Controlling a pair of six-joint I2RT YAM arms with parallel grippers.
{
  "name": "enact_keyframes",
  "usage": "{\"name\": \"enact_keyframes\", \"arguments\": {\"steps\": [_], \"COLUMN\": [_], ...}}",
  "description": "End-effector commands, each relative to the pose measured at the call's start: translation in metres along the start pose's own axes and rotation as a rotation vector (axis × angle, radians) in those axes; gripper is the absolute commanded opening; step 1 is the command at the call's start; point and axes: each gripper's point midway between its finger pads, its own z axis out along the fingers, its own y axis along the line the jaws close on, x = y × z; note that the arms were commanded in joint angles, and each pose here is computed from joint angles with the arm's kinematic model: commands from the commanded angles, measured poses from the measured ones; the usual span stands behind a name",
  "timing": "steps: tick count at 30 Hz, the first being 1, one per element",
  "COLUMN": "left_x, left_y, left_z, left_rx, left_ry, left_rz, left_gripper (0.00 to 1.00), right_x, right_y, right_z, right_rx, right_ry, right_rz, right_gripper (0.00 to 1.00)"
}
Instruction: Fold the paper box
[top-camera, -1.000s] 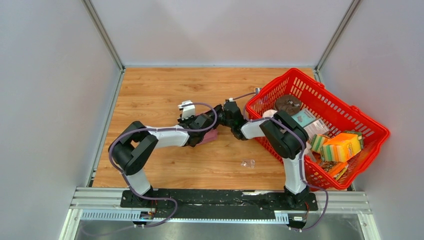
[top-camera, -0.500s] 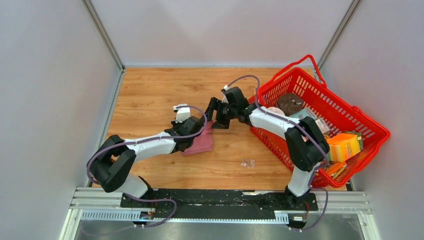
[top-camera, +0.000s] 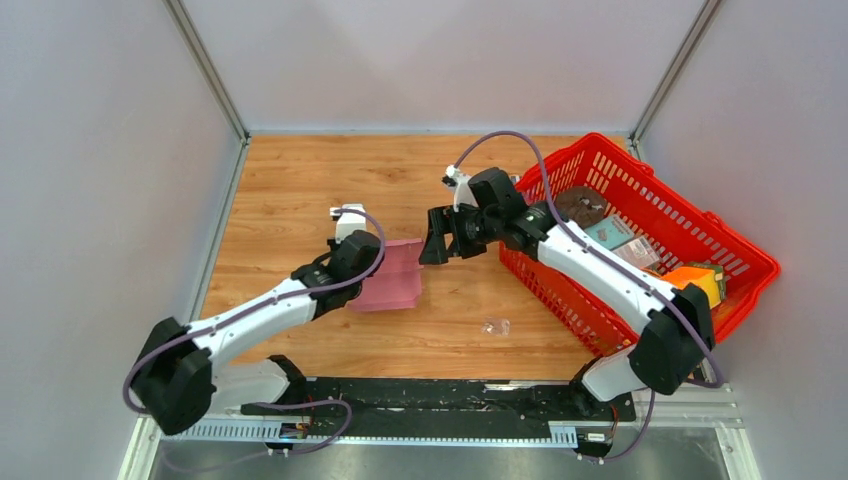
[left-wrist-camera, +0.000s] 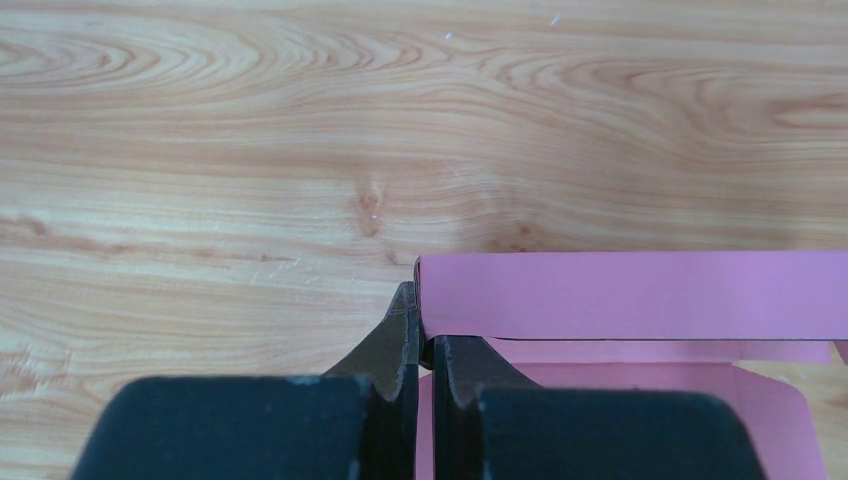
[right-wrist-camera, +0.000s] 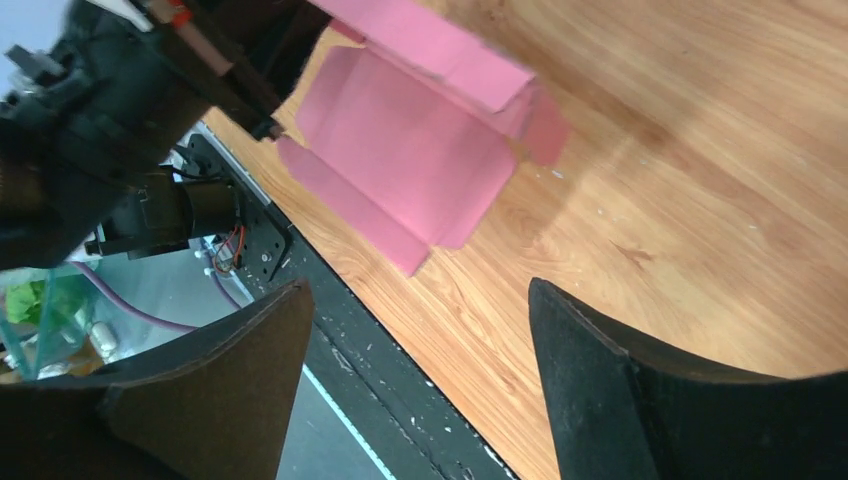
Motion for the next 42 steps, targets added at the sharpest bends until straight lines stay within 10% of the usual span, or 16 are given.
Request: {"name": "enact_keyframes", "arguments": {"steps": [1, 14, 29, 42], "left_x": [-0.021, -0.06, -0.074, -0.085], "left_y": [-0.011, 0.003, 0.005, 0.006], "left_z": [-0.026, -0.074, -0.09, -0.097], "left_rx": [0.179, 0.284, 0.32, 0.322], "left_ry": [-0.049, -0.126, -0.157, -0.157], "left_rz": [-0.022, -0.032, -0.05, -0.099], "left_gripper": [0.0, 0.0, 0.0, 0.0], "right_x": [-0.022, -0.072, -0.06, -0.037], "right_y": [0.008, 0.059, 0.077, 0.081], "right_z": [-0.039, -0.069, -0.045, -0.021], "right_rx": [0.051, 0.05, 0.021, 0.004], "right_ry": [-0.091, -0.25, -0.191, -0.16], "right_rz": [-0.128, -0.232, -0.266, -0.235], "right_gripper": [0.72, 0.64, 0.08, 0.0]}}
